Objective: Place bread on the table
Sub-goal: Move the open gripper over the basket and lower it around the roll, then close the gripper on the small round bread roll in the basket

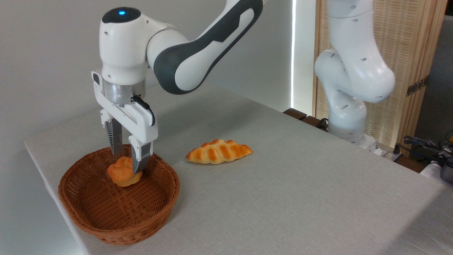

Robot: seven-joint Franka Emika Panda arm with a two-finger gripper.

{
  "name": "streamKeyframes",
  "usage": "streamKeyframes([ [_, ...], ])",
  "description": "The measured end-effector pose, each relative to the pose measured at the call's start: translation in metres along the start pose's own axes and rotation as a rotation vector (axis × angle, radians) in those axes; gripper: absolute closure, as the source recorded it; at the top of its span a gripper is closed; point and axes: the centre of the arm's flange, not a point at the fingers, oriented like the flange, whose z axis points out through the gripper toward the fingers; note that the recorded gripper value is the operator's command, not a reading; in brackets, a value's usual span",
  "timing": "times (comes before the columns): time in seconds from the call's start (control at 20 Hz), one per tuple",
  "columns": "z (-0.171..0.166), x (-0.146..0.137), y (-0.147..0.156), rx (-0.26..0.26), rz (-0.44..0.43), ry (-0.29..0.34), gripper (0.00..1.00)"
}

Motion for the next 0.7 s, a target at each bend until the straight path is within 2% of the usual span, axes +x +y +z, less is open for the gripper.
streamKeyframes([
  [0.55,0.022,0.002,0.004,-0.014,0.007,-0.017,0.0],
  [0.6,0.025,0.002,0.005,-0.016,0.008,-0.02,0.02],
  [0.7,0.029,0.003,0.007,-0.011,0.018,-0.019,0.19],
])
